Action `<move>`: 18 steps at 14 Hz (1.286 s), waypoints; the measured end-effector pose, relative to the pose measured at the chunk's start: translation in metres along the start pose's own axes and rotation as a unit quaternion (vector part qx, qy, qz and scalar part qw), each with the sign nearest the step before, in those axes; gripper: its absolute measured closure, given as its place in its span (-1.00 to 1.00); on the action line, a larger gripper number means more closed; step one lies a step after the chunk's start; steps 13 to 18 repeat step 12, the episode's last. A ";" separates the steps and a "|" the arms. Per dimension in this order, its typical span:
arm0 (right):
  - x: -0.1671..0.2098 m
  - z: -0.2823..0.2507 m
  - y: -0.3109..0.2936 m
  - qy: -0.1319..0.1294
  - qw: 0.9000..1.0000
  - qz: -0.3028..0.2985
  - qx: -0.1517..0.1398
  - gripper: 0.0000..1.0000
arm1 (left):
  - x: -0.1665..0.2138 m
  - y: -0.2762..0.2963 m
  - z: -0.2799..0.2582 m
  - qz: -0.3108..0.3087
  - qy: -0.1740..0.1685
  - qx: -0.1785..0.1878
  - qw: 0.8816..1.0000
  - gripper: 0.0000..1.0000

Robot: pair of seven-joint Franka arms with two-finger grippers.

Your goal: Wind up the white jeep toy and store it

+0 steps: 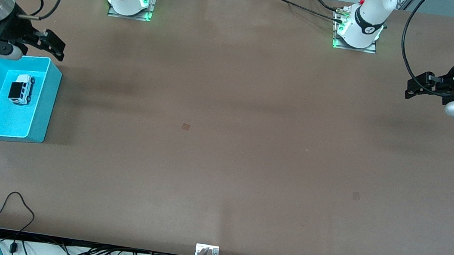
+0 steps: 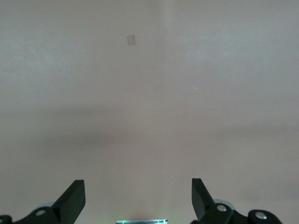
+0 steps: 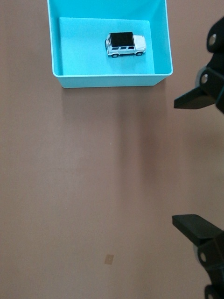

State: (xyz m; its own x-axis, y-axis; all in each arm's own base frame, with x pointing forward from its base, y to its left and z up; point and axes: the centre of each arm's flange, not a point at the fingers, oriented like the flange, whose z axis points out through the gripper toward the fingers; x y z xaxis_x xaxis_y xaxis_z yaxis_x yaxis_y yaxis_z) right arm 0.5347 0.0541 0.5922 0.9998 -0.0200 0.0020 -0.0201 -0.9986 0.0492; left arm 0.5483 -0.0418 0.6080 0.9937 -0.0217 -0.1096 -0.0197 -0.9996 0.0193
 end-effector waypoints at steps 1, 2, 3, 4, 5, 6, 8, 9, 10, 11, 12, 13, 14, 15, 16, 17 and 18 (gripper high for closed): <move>0.001 -0.003 0.003 0.003 1.000 0.002 0.000 -1.00 | 0.000 0.000 0.000 0.000 0.000 0.000 1.000 -1.00; 0.002 -0.004 0.006 0.004 1.000 0.004 0.001 -1.00 | 0.000 0.000 0.000 0.000 0.000 0.000 1.000 -1.00; 0.004 -0.004 0.008 0.004 1.000 0.006 0.001 -1.00 | 0.000 0.000 0.000 0.000 0.000 0.000 1.000 -1.00; 0.006 -0.001 0.009 0.003 1.000 0.007 0.001 -1.00 | 0.000 0.000 0.000 0.000 0.000 0.000 1.000 -1.00; 0.008 0.001 0.008 0.001 1.000 0.007 0.004 -1.00 | 0.000 0.000 0.000 0.000 0.000 0.000 1.000 -1.00; 0.010 0.002 0.008 -0.001 1.000 0.009 0.010 -1.00 | 0.000 0.000 0.000 0.000 0.000 0.000 1.000 -1.00; 0.011 0.001 0.012 0.003 1.000 0.016 0.022 -1.00 | 0.000 0.000 0.000 0.000 0.000 0.000 1.000 -1.00; 0.012 -0.001 0.014 0.009 1.000 0.017 0.023 -1.00 | 0.000 0.000 0.000 0.000 0.000 0.000 1.000 -1.00; 0.013 -0.002 0.015 0.013 0.999 0.018 0.024 -1.00 | 0.000 0.000 0.000 0.000 0.000 0.000 1.000 -1.00; 0.014 -0.002 0.016 0.016 0.999 0.018 0.024 -1.00 | 0.000 0.000 0.000 0.000 0.000 0.000 1.000 -1.00; 0.014 -0.003 0.016 0.018 0.999 0.017 0.025 -1.00 | 0.000 0.000 0.000 0.000 0.000 0.000 1.000 -1.00; 0.014 -0.003 0.016 0.018 0.999 0.017 0.025 -1.00 | 0.000 0.000 0.000 0.000 0.000 0.000 1.000 -1.00; 0.014 -0.003 0.016 0.018 0.999 0.017 0.025 -1.00 | 0.000 0.000 0.000 0.000 0.000 0.000 1.000 -1.00; 0.014 -0.003 0.016 0.018 0.999 0.017 0.025 -1.00 | 0.000 0.000 0.000 0.000 0.000 0.000 1.000 -1.00; 0.014 -0.003 0.016 0.018 0.999 0.017 0.025 -1.00 | 0.000 0.000 0.000 0.000 0.000 0.000 1.000 -1.00; 0.014 -0.003 0.016 0.018 0.999 0.017 0.025 -1.00 | 0.000 0.000 0.000 0.000 0.000 0.000 1.000 -1.00; 0.014 -0.003 0.016 0.018 0.999 0.017 0.025 -1.00 | 0.000 0.000 0.000 0.000 0.000 0.000 1.000 -1.00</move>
